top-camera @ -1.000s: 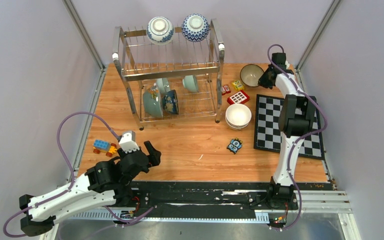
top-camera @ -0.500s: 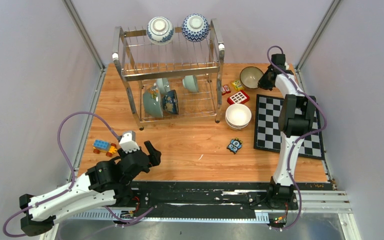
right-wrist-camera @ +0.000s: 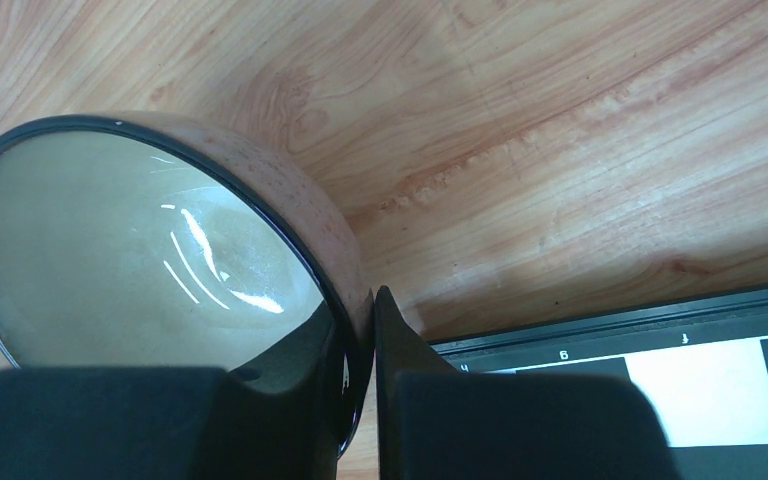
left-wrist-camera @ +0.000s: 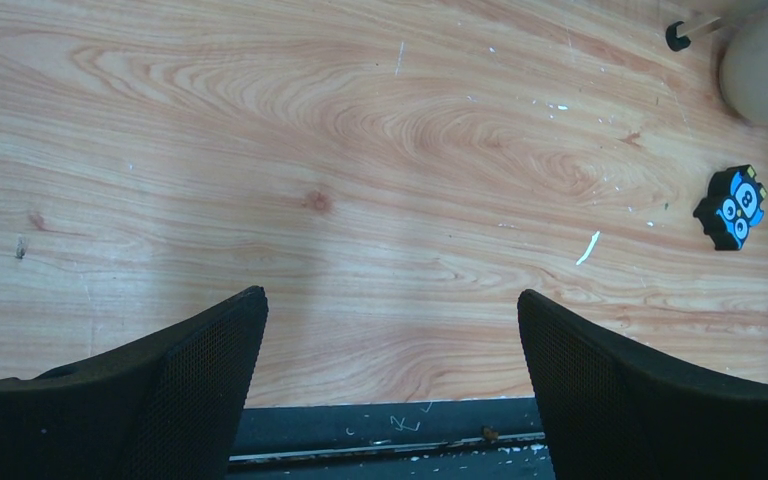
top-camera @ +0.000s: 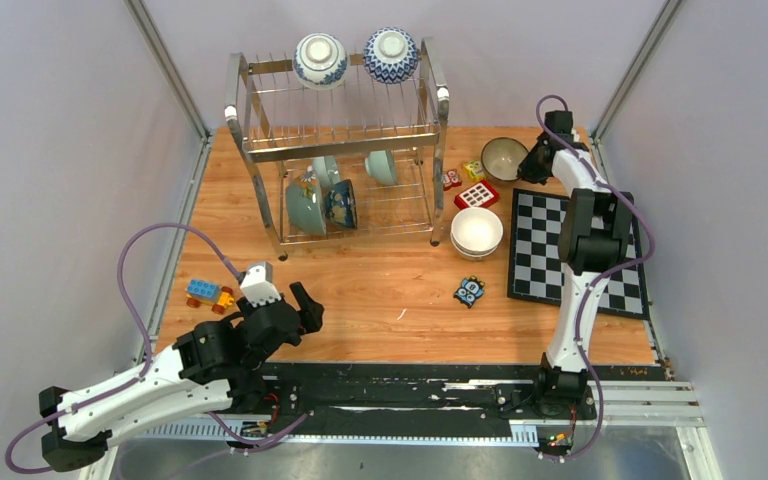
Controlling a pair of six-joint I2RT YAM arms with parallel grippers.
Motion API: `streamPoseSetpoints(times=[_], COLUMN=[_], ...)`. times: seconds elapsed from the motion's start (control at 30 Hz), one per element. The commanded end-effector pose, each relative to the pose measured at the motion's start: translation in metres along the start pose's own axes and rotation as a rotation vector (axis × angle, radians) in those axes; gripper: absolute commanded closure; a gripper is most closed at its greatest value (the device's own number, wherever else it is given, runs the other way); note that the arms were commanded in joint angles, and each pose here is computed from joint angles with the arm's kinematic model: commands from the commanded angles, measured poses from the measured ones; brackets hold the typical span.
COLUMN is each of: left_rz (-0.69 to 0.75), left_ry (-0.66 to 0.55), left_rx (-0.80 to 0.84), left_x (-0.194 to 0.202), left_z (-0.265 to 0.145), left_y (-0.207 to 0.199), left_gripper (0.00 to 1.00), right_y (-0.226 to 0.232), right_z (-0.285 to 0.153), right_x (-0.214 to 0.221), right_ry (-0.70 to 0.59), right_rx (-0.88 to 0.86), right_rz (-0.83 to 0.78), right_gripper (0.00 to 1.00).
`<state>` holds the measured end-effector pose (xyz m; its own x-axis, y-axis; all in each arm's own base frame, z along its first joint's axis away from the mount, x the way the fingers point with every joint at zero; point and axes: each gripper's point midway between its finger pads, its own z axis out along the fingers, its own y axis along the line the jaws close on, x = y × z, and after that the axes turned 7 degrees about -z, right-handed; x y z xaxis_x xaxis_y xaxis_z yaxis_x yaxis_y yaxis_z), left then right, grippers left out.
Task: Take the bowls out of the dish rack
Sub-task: Place the bowl at the center of the board.
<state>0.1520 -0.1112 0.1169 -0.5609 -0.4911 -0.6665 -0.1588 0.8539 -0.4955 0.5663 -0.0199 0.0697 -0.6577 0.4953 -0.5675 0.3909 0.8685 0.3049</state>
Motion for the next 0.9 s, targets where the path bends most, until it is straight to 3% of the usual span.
streamPoseSetpoints(times=[0.0,0.1,0.47,0.87], left_rz=[-0.029,-0.031,-0.035,-0.018], left_ry=[-0.004,-0.001,-0.003,0.0], left_rx=[0.007,0.005,0.007,0.001], left_x=[-0.003,-0.002,-0.001,-0.001], left_z=[-0.002,-0.002,0.0,0.002], left_y=[-0.005,-0.004,-0.006,-0.01], left_gripper=[0.04,0.04,0.04,0.04], right_y=[-0.013,-0.018,-0.027,-0.021], right_z=[0.001,0.0,-0.005,0.001], right_x=[-0.001,-0.003,-0.02,-0.014], right_ry=[0.002,0.001,-0.016,0.011], right_rx=[0.009,0.013,0.021,-0.02], right_rz=[0.013,0.014,0.025,0.025], right_gripper=[0.92,0.94,0.85,0.53])
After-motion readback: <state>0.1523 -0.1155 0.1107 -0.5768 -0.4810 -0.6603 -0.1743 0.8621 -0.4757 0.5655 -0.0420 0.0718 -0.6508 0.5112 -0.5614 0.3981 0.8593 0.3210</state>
